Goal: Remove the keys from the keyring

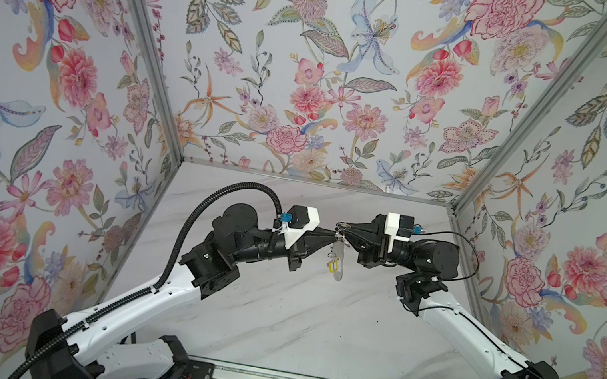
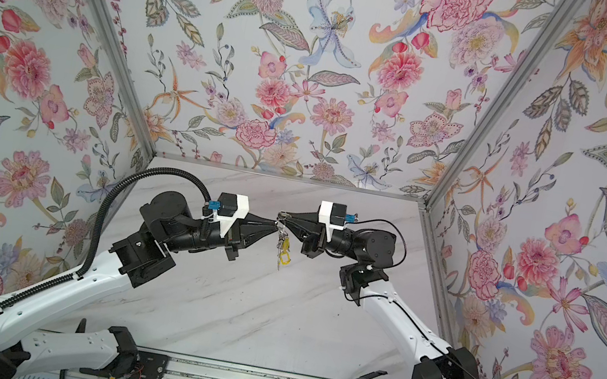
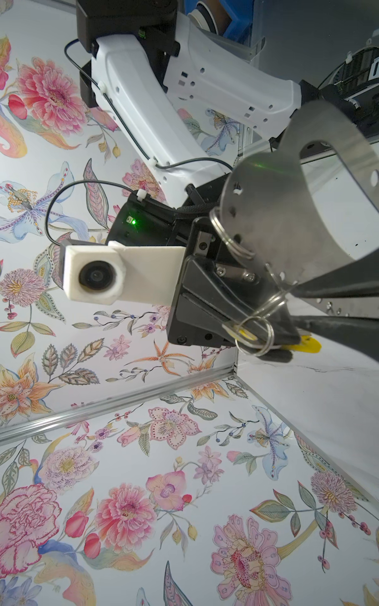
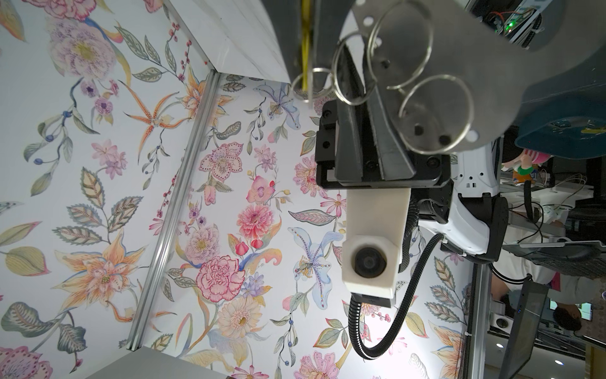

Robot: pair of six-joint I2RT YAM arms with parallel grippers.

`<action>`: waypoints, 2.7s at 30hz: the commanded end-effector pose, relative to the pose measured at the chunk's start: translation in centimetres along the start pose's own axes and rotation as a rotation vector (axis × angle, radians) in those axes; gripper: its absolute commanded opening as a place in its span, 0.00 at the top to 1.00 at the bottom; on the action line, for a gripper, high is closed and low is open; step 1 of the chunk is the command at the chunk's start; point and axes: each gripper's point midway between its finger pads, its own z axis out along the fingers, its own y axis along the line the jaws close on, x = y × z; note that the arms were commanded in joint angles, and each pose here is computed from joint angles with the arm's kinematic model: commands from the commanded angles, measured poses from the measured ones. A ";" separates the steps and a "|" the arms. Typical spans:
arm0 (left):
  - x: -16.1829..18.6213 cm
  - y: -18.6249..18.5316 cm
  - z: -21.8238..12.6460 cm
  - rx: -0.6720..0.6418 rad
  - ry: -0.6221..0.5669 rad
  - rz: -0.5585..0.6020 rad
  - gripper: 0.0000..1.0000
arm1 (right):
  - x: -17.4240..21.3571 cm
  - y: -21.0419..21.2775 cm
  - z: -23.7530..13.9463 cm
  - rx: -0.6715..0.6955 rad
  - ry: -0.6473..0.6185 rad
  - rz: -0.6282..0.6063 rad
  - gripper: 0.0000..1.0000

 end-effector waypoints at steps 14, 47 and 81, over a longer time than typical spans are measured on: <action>-0.8 -1.0 -1.5 0.001 -0.009 0.005 0.82 | -2.9 0.7 -0.1 -0.012 -0.041 -0.071 1.00; -2.5 -0.6 0.0 0.030 -0.068 0.012 0.81 | -2.8 1.2 0.3 -0.055 -0.043 -0.045 1.00; -0.7 -0.6 -1.0 0.066 0.261 0.341 1.00 | 2.5 1.1 0.0 0.103 0.454 -0.260 1.00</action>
